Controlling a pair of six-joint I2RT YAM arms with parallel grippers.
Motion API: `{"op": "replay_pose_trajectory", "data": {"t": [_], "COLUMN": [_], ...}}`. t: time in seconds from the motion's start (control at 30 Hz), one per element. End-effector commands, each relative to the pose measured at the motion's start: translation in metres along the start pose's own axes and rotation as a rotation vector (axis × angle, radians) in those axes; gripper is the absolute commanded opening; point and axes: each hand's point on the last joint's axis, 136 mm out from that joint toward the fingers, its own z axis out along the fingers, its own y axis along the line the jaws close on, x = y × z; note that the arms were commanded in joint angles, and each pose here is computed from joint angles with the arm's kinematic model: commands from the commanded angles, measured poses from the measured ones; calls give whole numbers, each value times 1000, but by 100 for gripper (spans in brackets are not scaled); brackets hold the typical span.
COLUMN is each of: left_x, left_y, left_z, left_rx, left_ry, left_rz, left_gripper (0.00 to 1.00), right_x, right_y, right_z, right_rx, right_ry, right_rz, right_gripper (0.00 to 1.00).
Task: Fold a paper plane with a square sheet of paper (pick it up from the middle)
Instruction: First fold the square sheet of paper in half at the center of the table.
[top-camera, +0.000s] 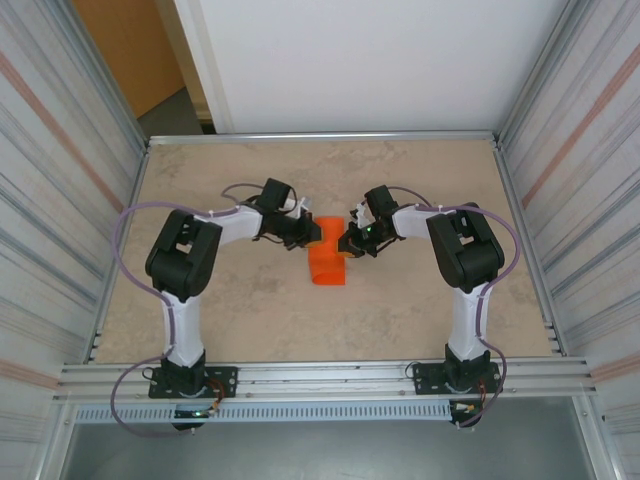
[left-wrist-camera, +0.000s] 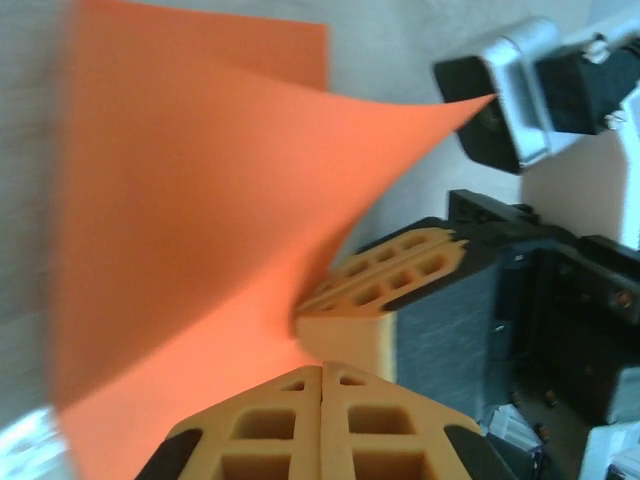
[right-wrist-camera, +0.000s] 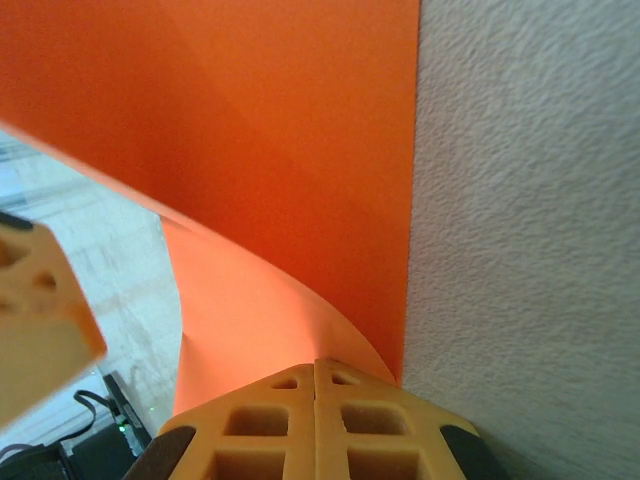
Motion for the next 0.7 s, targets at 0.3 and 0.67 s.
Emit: {"op": "replay_pose_trajectory", "data": {"t": [0.3, 0.67], "left_x": [-11, -38], "left_y": [76, 28], "left_z": [1, -43], "left_rx": [-119, -36], "left_ry": [21, -66], "left_rz": [-119, -22], "left_gripper": [1, 1], "right_x": [76, 76], "right_y": [-152, -151], "right_z": [19, 18], "right_rx": [507, 497], "right_ry": [170, 168], "right_rz": [235, 236], "right_gripper": [0, 0]}}
